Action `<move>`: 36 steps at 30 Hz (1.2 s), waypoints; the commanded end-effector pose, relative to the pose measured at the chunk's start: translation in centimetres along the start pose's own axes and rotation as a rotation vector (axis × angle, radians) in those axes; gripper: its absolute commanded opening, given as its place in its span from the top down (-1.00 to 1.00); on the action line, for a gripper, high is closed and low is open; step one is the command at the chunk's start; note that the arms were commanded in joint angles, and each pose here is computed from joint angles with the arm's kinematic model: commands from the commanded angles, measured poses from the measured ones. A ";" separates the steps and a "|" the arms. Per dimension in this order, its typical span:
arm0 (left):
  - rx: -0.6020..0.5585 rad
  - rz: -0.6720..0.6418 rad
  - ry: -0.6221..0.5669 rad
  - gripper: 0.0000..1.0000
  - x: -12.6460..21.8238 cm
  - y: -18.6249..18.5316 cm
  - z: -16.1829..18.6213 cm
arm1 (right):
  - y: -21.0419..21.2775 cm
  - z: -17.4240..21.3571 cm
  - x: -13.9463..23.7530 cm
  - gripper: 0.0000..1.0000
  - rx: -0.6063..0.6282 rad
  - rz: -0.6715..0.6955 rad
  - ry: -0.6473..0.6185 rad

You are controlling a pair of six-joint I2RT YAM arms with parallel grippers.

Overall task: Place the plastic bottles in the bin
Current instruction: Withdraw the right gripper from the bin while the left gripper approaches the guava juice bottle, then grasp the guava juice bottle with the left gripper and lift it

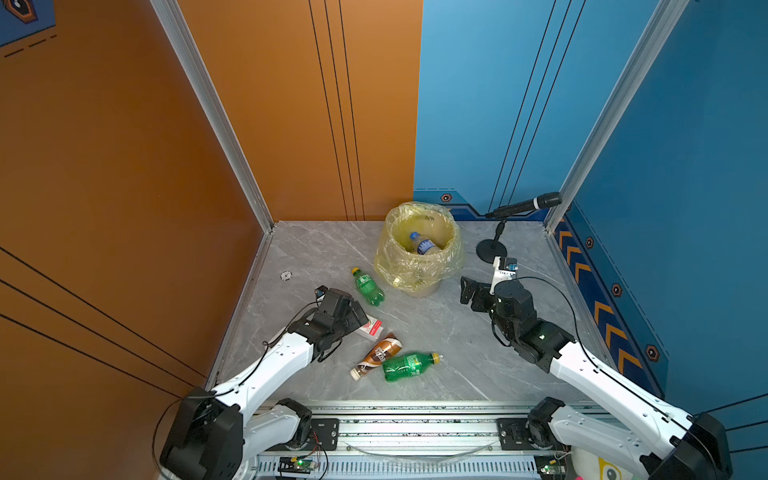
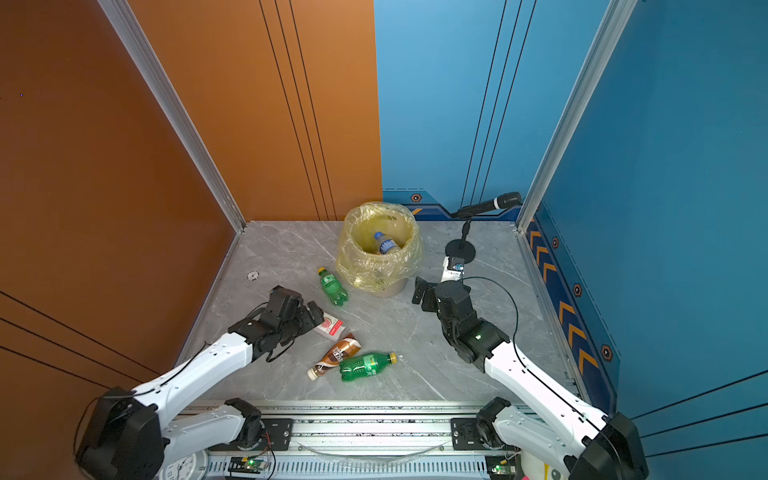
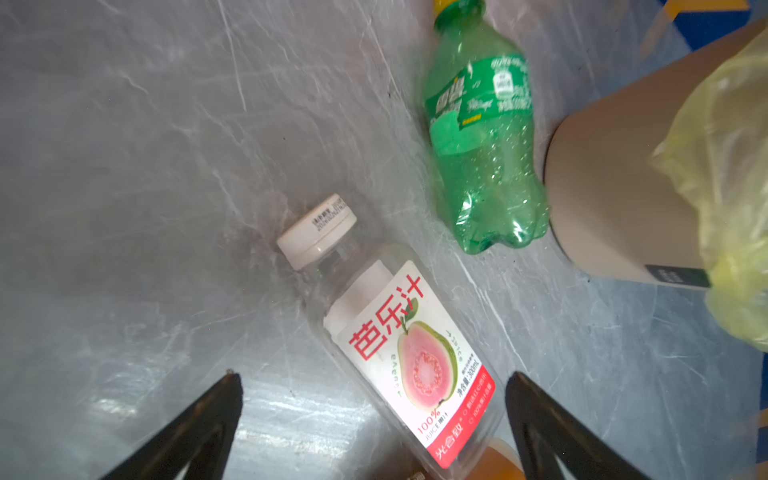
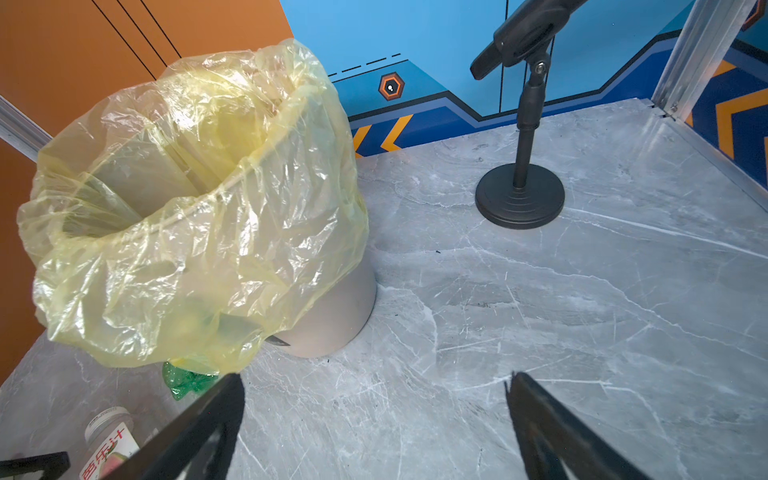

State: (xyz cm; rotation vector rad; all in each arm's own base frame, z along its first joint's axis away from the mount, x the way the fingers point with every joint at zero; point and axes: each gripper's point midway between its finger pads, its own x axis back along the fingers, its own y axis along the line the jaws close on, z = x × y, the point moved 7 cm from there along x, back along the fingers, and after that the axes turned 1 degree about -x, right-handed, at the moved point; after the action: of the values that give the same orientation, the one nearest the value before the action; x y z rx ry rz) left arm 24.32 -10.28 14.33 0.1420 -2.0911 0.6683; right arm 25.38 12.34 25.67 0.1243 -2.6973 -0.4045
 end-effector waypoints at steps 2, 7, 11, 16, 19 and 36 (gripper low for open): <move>-0.005 0.023 0.045 -1.00 -1.0 -1.7 0.1 | -1.0 0.5 0.3 -0.99 -0.012 0.029 0.016; -0.004 0.014 0.069 -0.99 -2.3 -2.0 0.6 | -1.6 0.7 0.4 -0.99 -0.020 0.038 0.014; 0.015 0.029 0.080 -0.99 -3.3 -2.2 0.9 | -1.9 0.8 0.4 -0.99 -0.028 0.040 0.016; 0.047 0.045 0.087 -0.92 -4.6 -2.7 0.9 | -2.1 0.8 0.4 -0.99 -0.032 0.043 0.016; 0.072 0.050 0.098 -0.86 -5.2 -2.8 1.0 | -2.2 0.7 0.4 -0.99 -0.035 0.045 0.015; 0.157 0.094 0.085 -0.29 -6.6 -2.8 0.7 | -2.8 0.8 0.0 -0.99 -0.049 0.056 0.019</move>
State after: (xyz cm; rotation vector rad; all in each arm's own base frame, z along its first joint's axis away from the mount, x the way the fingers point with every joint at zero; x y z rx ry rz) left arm 28.49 -14.26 9.84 0.1029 -1.9753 0.8459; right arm 25.29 10.02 24.62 0.0362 -2.6829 -0.4326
